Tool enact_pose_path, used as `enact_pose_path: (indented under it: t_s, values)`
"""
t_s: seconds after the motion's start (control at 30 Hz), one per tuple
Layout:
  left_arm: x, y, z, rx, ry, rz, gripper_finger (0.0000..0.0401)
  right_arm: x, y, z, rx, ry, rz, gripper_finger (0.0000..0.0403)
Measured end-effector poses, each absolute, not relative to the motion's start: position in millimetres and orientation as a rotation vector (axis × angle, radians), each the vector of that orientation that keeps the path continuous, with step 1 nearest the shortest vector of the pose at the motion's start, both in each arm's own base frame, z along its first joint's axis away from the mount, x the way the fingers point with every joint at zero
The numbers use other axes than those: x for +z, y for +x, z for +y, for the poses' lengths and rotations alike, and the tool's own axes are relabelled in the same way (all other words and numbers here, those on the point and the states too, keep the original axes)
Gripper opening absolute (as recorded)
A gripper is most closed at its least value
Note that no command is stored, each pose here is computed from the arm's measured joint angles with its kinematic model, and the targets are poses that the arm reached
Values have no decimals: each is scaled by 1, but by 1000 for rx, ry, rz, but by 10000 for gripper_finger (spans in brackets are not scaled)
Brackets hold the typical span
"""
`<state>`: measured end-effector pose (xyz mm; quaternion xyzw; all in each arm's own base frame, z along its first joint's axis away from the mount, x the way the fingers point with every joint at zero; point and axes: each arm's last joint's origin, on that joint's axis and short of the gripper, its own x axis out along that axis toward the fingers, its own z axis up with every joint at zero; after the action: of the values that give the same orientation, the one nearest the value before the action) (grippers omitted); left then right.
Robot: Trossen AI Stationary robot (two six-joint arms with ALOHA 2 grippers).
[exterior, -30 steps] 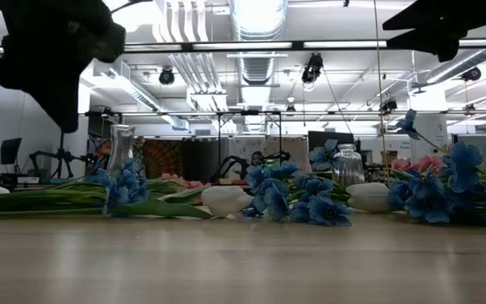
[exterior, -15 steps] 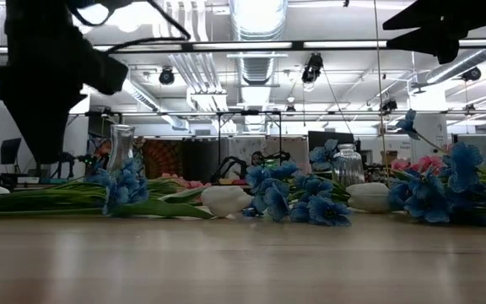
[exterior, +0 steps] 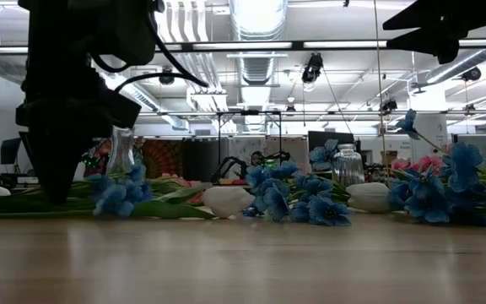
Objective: Sort flowers into vase by color
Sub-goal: Put the middle left blue flowers into the left transparent vase
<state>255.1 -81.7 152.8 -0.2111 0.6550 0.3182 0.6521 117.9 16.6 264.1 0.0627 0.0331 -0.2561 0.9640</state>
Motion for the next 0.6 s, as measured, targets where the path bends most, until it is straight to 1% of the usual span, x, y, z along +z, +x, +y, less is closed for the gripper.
enact_pose_path:
  t_s: [0.27,0.6]
  values:
    - [158,253,-81,712,-483,1479,236,264,118,17,-519,127,67,242]
    - [183,239,-80,631,-514,1513,239,264,118,17,-520,127,66,242]
